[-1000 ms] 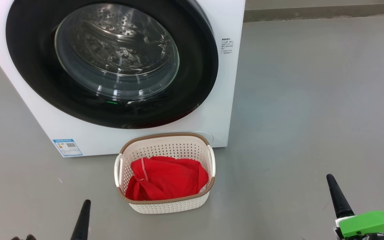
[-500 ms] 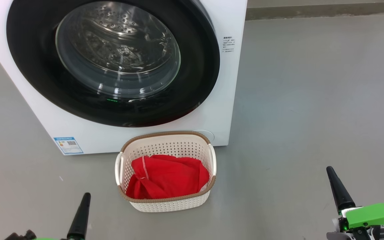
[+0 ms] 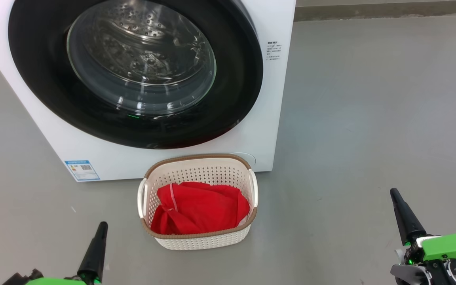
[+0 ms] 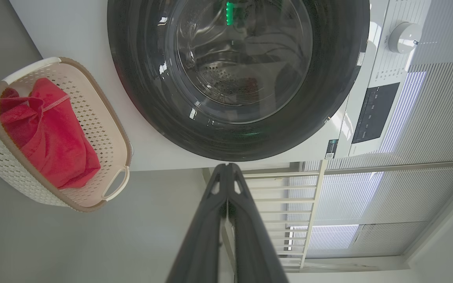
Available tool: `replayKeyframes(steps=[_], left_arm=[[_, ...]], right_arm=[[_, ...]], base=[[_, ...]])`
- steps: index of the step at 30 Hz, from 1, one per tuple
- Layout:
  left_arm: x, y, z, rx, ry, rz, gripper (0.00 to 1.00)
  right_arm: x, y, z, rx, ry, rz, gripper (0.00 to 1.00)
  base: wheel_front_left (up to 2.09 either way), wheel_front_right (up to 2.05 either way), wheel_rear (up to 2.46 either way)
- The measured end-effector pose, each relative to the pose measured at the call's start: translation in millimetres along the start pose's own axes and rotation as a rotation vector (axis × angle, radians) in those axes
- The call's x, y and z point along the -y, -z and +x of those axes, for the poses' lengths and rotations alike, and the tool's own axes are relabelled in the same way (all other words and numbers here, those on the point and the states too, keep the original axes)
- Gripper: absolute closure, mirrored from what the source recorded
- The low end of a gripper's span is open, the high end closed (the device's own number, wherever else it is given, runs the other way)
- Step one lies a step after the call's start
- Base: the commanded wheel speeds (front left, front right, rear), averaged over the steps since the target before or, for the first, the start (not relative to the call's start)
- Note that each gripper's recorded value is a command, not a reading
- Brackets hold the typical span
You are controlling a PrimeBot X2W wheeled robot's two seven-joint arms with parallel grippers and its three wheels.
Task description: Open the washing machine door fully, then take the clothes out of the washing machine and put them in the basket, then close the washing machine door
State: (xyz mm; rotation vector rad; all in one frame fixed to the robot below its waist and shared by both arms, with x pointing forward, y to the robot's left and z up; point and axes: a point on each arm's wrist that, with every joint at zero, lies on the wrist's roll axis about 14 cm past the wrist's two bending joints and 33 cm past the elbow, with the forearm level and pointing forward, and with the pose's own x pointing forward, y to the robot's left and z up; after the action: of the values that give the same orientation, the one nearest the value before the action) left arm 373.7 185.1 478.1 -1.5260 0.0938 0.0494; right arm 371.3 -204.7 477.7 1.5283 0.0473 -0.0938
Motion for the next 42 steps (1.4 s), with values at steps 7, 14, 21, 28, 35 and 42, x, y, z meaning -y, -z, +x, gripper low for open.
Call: replayKeyframes(steps=[7, 14, 21, 28, 35, 42], left_arm=[[5.8, -0.1, 3.9, -0.004, 0.019, -0.053, 1.00], [5.8, -0.2, 3.9, -0.004, 0.019, -0.053, 1.00], [5.8, -0.3, 3.9, -0.004, 0.019, -0.053, 1.00], [5.8, -0.3, 3.9, -0.004, 0.019, -0.053, 1.00], [5.8, -0.3, 3.9, -0.004, 0.019, -0.053, 1.00], [5.8, -0.3, 3.9, -0.004, 0.019, -0.053, 1.00]], right_arm=[[-5.0, -0.2, 3.8, -0.004, -0.016, 0.053, 1.00], [-5.4, -0.4, 4.0, -0.003, -0.017, 0.053, 1.00], [-5.6, -0.5, 4.1, -0.005, -0.018, 0.054, 1.00], [-5.6, -0.9, 4.1, -0.003, -0.018, 0.054, 1.00], [-5.8, -0.7, 4.2, -0.006, -0.018, 0.055, 1.00], [-5.8, -1.0, 4.2, -0.005, -0.018, 0.055, 1.00]], base=[[0.00, 0.00, 0.00], [0.00, 0.00, 0.00], [0.00, 0.00, 0.00], [0.00, 0.00, 0.00], [0.00, 0.00, 0.00], [0.00, 0.00, 0.00]])
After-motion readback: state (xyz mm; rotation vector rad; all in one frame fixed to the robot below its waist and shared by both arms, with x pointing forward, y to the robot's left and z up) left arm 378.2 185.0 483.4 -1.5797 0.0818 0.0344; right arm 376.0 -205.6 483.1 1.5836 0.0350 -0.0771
